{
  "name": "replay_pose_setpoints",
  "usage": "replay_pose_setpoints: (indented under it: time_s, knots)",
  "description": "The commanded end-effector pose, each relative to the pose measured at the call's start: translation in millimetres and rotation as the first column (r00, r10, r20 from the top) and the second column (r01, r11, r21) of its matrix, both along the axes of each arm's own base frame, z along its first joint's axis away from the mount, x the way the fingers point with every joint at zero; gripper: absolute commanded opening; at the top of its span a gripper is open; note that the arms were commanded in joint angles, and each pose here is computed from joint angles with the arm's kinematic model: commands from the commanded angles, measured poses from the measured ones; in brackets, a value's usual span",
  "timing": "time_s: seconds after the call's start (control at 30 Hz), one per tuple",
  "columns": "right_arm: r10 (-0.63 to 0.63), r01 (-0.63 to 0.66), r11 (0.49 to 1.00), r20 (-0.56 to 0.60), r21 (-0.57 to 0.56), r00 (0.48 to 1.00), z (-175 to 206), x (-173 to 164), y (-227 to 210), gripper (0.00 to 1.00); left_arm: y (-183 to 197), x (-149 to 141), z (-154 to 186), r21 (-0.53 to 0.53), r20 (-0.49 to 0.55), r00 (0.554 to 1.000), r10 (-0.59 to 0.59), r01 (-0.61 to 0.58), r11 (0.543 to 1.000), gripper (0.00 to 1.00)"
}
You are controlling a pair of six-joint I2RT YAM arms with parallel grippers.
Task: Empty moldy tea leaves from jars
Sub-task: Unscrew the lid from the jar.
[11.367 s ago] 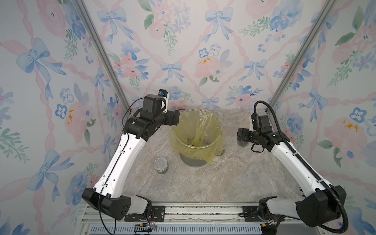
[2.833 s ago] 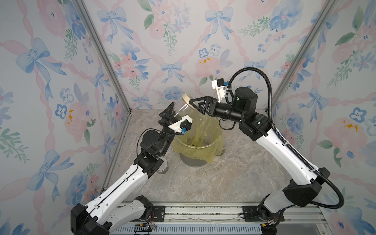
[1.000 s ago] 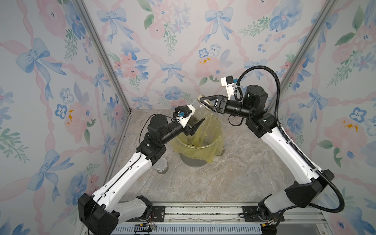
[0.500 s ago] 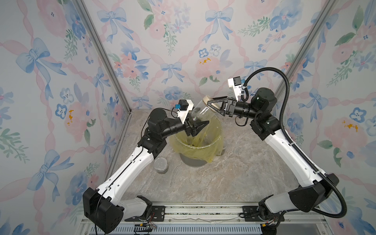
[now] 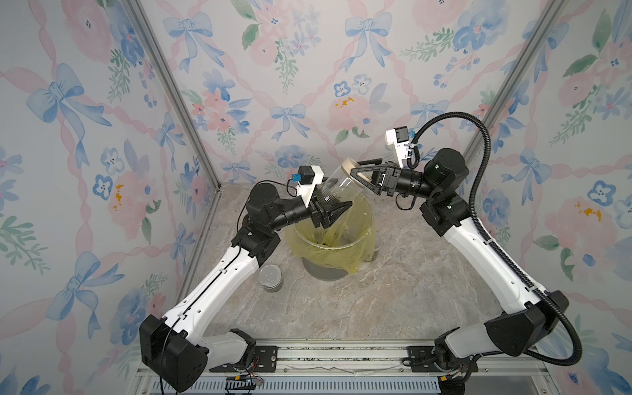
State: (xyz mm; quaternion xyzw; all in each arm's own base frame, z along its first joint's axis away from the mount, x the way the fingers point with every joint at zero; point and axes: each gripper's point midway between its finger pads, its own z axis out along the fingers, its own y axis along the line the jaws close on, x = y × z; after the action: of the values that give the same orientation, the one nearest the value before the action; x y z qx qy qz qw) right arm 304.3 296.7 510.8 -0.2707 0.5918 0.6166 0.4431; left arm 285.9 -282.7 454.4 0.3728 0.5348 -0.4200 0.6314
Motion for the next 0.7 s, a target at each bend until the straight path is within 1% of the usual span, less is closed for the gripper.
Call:
replay_pose_setpoints:
  time_s: [0.0, 0.13, 0.2, 0.4, 0.47, 0.53, 0.67]
  knots:
    - [0.023, -0.024, 0.999, 0.037, 0.023, 0.999, 8, -7, -2, 0.9, 11, -20, 40, -0.066, 0.16, 0.987, 0.015, -0.004, 0.998, 0.09]
    - [0.02, -0.022, 0.999, 0.038, 0.037, 0.999, 12, -6, -3, 0.99, 10, -18, 37, -0.061, 0.162, 0.987, 0.02, -0.01, 0.998, 0.09]
    - [0.012, -0.014, 0.999, 0.039, 0.043, 0.999, 13, -6, -4, 0.96, 10, -17, 36, -0.058, 0.166, 0.986, 0.026, -0.016, 0.998, 0.09]
    - [-0.017, 0.017, 0.999, 0.008, 0.046, 1.0, 16, -6, -9, 0.96, 11, -10, 30, -0.042, 0.192, 0.979, 0.067, -0.06, 0.997, 0.09]
    - [-0.078, 0.078, 0.997, -0.032, 0.011, 0.996, 11, -1, -12, 0.97, 12, -6, 27, -0.021, 0.228, 0.969, 0.094, -0.091, 0.996, 0.09]
    - [-0.143, 0.142, 0.99, -0.041, -0.018, 0.989, 8, 0, -17, 0.97, 15, 0, 24, -0.007, 0.267, 0.954, 0.138, -0.141, 0.99, 0.1]
    - [-0.244, 0.238, 0.969, -0.108, -0.067, 0.964, 2, 5, -28, 0.97, 22, 12, 22, 0.019, 0.362, 0.903, 0.23, -0.254, 0.967, 0.09]
